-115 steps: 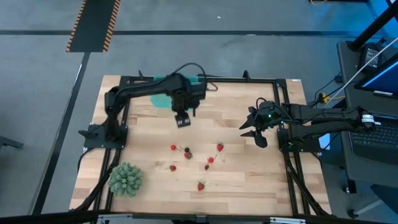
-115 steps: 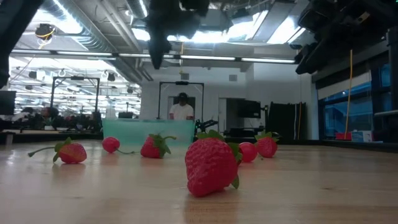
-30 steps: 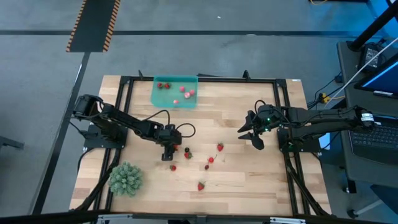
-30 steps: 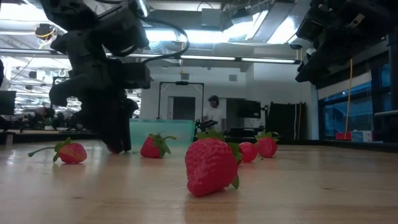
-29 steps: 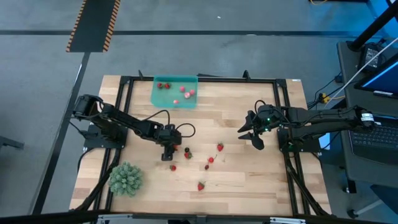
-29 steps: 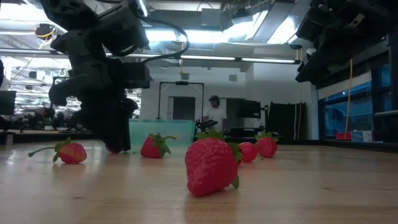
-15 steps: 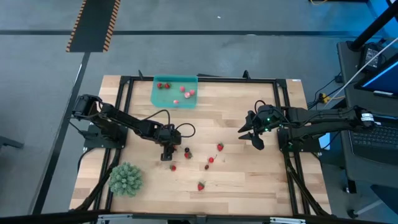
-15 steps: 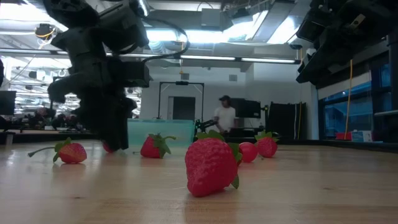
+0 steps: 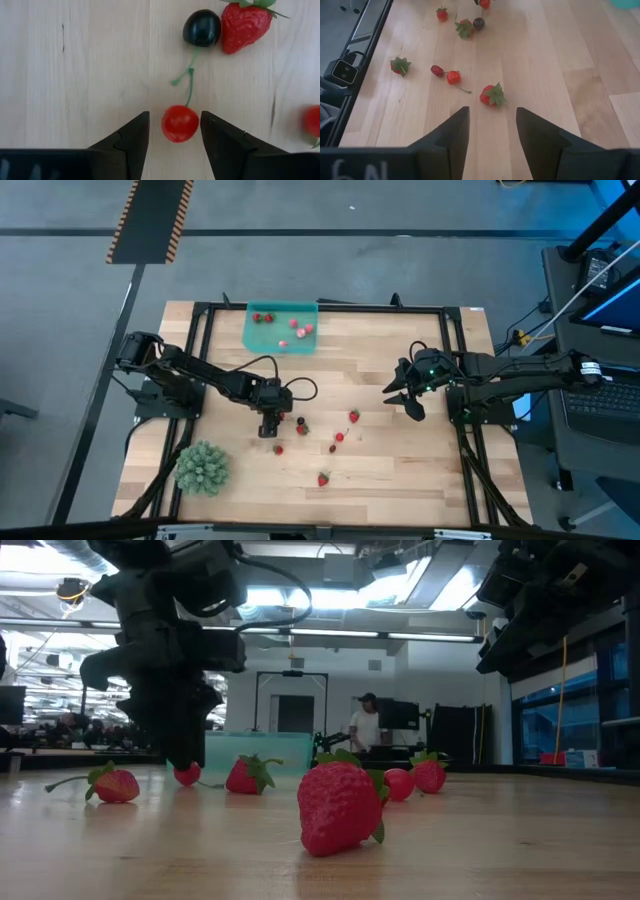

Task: Pick and placing Produce into tupperware
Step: Put the red cherry into the blue bin

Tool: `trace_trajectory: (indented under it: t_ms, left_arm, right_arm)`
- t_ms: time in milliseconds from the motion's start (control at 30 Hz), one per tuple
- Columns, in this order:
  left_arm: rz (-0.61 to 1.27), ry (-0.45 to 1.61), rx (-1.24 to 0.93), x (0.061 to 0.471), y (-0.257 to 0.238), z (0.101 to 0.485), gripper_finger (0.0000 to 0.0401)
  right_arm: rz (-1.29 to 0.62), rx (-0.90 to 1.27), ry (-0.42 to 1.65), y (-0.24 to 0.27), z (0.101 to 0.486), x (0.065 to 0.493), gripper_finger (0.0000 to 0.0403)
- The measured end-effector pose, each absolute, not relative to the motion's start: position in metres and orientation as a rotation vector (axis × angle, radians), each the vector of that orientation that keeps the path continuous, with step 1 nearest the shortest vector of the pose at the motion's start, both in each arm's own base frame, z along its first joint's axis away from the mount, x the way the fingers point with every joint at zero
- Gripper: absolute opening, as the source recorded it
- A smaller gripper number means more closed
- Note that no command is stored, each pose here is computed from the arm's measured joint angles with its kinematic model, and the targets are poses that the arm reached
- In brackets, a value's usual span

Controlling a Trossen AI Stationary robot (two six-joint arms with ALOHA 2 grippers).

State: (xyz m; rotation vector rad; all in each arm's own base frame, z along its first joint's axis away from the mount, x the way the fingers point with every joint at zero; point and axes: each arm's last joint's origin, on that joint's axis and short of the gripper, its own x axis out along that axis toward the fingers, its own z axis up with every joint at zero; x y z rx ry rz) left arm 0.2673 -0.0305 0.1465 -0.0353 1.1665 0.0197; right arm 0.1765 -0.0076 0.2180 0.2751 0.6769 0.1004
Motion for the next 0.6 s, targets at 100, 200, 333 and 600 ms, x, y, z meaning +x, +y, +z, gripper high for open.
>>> trace_trajectory:
  t_ms: [100,200,333,600]
  left_arm:
    - [0.02,1.166,-0.035,0.267,-0.031,0.147,0.017]
    - [0.02,1.166,-0.036,0.267,-0.031,0.147,0.017]
    - [0.017,1.167,-0.041,0.268,-0.031,0.145,0.017]
    - [0.01,1.198,-0.043,0.271,-0.032,0.135,0.017]
  right_arm:
    - [0.1,0.275,0.677,-0.008,0.218,0.176,0.0165]
    - [0.1,0.275,0.677,-0.008,0.218,0.176,0.0165]
    - [0.1,0.276,0.677,-0.008,0.218,0.176,0.0165]
    - [0.099,0.277,0.683,-0.008,0.218,0.176,0.0165]
